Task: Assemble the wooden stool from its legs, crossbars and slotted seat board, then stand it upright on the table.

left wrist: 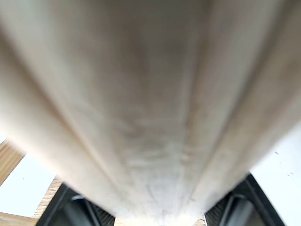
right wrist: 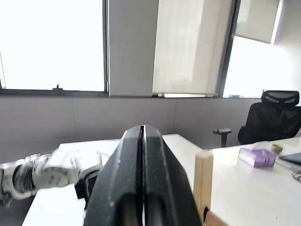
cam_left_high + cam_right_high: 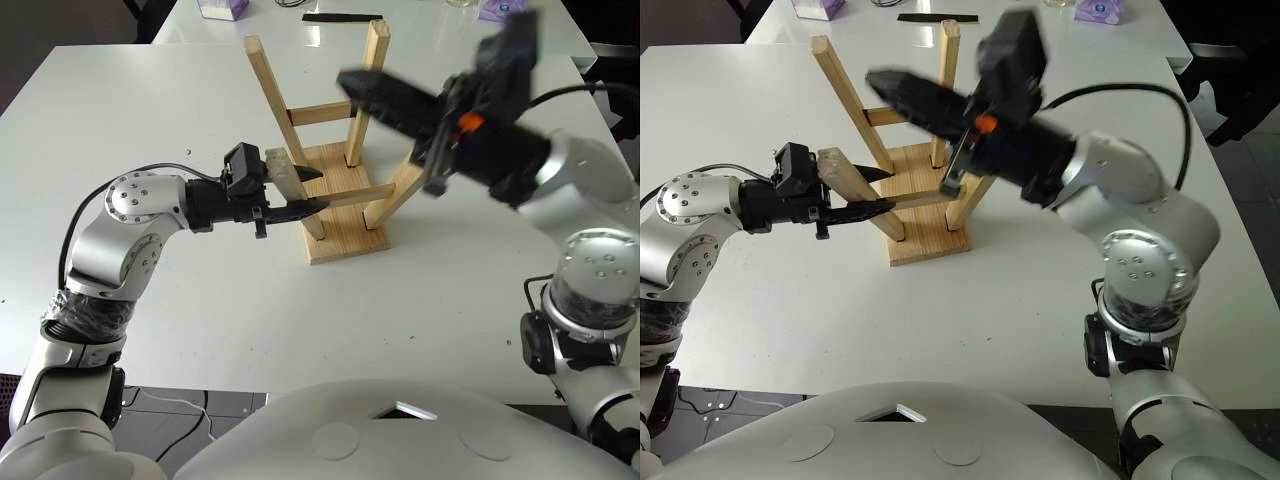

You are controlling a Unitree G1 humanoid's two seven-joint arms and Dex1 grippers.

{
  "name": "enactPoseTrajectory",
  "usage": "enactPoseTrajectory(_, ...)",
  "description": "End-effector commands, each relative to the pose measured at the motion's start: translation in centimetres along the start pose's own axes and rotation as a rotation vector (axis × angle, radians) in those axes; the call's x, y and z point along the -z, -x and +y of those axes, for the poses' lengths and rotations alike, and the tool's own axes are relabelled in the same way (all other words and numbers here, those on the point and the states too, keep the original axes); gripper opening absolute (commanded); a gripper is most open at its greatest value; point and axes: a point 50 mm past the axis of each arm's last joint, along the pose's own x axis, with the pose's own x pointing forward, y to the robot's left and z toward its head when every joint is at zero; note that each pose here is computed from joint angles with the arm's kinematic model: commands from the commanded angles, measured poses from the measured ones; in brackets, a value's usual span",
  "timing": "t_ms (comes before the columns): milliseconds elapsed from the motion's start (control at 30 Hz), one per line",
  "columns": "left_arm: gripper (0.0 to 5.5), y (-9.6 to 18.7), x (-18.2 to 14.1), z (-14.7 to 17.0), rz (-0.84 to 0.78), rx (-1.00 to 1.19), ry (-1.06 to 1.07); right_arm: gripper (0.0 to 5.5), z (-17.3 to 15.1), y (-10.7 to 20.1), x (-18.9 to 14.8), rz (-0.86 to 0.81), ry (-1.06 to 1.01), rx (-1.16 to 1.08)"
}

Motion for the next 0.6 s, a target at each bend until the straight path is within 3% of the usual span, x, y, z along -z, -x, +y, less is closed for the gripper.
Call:
enactPoseTrajectory(33, 2.05, 1.4, 3.7, -0.3, 0.260, 0.133, 0.068, 0.00, -5.1, 4.9, 0.2, 0.159, 0.097, 0.415)
enactPoseTrajectory(133, 2.05, 1.6, 3.9, 1.0, 0.279, 0.116, 0.033, 0.00, -5.9, 7.6, 3.1, 0.385, 0.125, 0.556)
enactPoseTrajectory(233, 2.05, 1.4, 4.0, 1.2, 0.262, 0.122, 0.038, 0.00, -4.6, 8.5, 6.0, 0.535, 0.092, 0.550)
enactPoseTrajectory(333, 2.05, 0.6, 4.3, 1.0, 0.238, 0.154, 0.049, 0.00, 0.5, 5.1, 9.0, 0.493, -0.095, 0.323)
enactPoseTrajectory(467, 2.05, -0.8, 4.1, 1.0, 0.191, 0.183, 0.055, 0.00, 4.9, 1.0, 9.8, 0.384, -0.249, 0.149)
enactPoseTrajectory(600, 2.05, -0.9, 4.3, 1.0, 0.174, 0.177, 0.060, 0.00, 4.1, 1.0, 10.0, 0.406, -0.240, 0.192)
